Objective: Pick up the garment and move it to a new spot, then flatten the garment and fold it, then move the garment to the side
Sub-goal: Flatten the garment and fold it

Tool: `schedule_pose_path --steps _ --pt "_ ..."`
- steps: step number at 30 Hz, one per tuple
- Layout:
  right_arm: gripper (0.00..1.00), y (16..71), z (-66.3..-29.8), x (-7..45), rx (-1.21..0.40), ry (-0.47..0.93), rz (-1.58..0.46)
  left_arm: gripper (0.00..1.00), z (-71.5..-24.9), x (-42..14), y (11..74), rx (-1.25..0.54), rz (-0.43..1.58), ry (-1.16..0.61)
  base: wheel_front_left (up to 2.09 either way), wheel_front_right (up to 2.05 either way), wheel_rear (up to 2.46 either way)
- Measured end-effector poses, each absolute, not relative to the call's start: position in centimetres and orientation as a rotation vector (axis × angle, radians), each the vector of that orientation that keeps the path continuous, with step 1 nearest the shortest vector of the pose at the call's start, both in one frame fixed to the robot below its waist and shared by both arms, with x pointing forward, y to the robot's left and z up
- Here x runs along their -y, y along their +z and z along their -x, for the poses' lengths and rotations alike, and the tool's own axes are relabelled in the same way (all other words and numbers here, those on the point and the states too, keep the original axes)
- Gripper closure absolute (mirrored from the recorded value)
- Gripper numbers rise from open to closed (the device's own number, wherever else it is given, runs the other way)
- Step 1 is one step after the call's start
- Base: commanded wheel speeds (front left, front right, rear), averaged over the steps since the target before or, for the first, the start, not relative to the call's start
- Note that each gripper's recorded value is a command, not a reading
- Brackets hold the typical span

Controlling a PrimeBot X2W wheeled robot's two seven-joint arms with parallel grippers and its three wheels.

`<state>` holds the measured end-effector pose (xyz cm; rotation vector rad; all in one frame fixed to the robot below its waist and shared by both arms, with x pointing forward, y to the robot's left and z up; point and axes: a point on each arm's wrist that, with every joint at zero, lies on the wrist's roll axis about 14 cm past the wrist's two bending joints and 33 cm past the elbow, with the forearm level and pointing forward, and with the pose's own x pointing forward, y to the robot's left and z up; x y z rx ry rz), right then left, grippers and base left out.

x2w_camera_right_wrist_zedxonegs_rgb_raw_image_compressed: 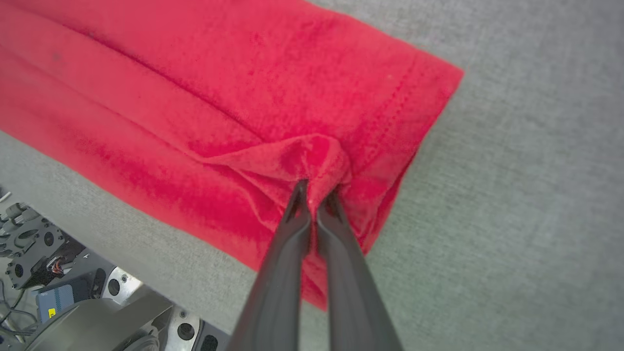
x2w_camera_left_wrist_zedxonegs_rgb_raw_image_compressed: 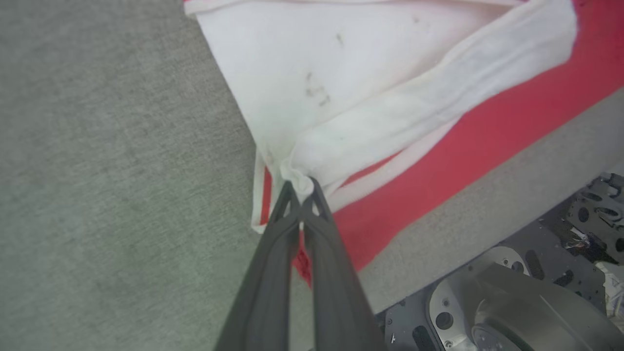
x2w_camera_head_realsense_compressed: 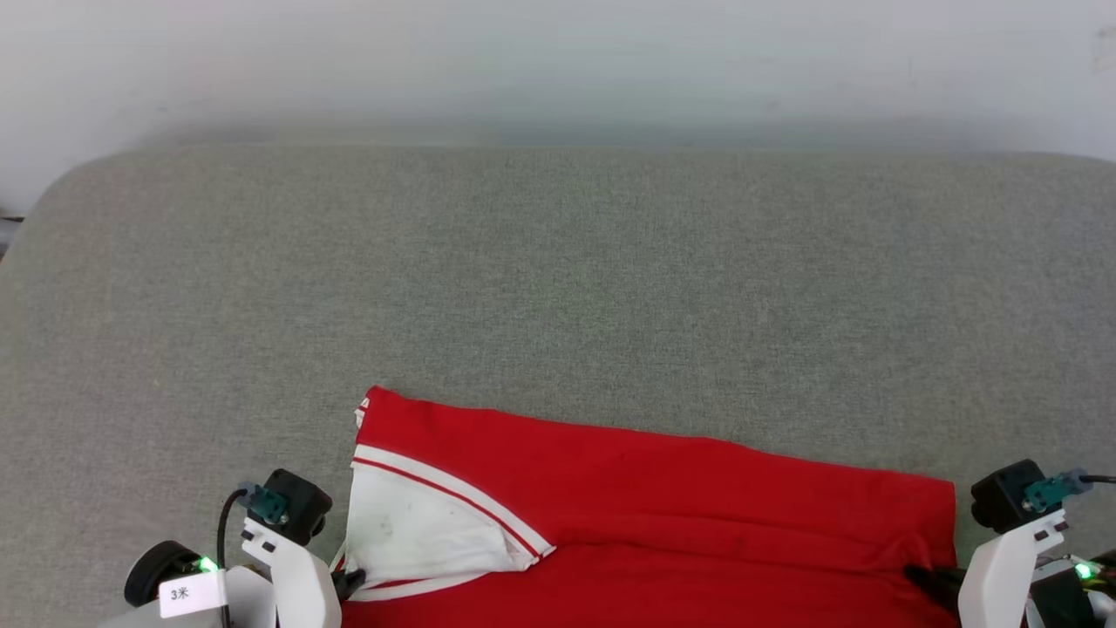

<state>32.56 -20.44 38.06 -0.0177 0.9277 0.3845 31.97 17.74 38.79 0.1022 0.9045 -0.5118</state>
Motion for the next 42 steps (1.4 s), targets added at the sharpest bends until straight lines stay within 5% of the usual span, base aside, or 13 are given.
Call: schedule_pose_path --steps 6,7,8,25,42 --pt "0.96 37.0 -32.3 20.3 -0.948 0.368 -0.008 1.00 -31.8 -17.5 37.7 -0.917 -0.063 -0.496 0.00 0.00 0.00" --pt "0.53 37.2 -32.5 20.3 -0.933 0.364 -0.018 0.92 -32.0 -17.6 37.8 -0.906 -0.064 -0.489 0.00 0.00 0.00" --pt "0.00 37.5 -32.6 20.3 -0.917 0.360 -0.022 0.00 -32.1 -17.7 37.9 -0.893 -0.070 -0.484 0.00 0.00 0.00" --pt "0.00 45.2 -36.4 21.6 -0.622 0.321 0.020 0.00 -37.2 -19.9 46.2 -0.382 -0.103 -0.266 0.00 0.00 0.00" --pt "0.00 41.8 -35.6 22.9 -0.827 0.268 0.002 0.00 -37.9 -24.4 52.9 -0.015 -0.147 0.078 0.00 0.00 0.00"
